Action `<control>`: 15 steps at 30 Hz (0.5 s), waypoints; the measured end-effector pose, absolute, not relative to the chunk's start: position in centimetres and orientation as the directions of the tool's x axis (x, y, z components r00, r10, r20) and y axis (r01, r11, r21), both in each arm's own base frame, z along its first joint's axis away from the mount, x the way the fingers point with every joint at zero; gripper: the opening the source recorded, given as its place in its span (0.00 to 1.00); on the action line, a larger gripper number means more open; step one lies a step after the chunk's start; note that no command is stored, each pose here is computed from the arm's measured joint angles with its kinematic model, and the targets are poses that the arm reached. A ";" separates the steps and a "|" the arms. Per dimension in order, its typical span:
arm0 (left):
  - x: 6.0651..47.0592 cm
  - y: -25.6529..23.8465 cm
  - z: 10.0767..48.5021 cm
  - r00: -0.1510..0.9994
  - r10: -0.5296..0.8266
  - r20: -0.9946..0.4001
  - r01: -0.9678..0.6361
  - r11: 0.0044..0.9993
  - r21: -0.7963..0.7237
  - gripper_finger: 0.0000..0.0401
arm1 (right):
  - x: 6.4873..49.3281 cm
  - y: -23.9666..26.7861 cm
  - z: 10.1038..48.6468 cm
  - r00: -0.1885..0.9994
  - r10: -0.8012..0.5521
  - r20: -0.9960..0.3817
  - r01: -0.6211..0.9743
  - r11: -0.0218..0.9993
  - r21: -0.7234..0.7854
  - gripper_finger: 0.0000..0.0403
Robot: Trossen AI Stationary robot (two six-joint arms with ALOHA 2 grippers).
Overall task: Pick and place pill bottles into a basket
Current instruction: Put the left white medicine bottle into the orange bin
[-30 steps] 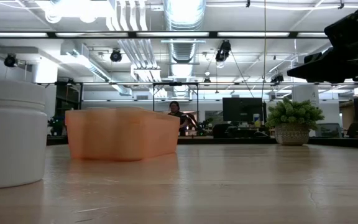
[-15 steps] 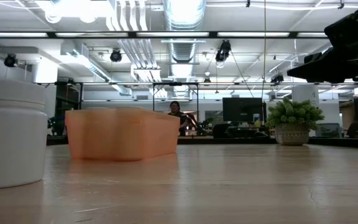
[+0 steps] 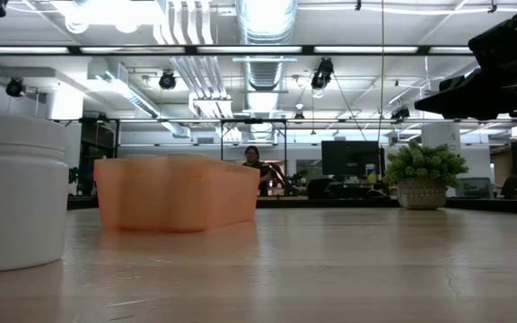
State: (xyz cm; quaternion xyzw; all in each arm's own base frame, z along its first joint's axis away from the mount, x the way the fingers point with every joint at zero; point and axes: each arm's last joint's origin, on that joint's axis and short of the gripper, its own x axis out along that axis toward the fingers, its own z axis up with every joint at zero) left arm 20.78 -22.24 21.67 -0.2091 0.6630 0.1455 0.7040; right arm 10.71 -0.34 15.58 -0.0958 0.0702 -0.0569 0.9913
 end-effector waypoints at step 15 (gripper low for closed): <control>20.6 -22.1 20.8 0.056 -0.057 -0.997 -0.460 0.884 -0.077 0.92 | 10.7 -0.3 15.6 0.984 -0.126 -0.128 0.099 0.975 -0.198 0.02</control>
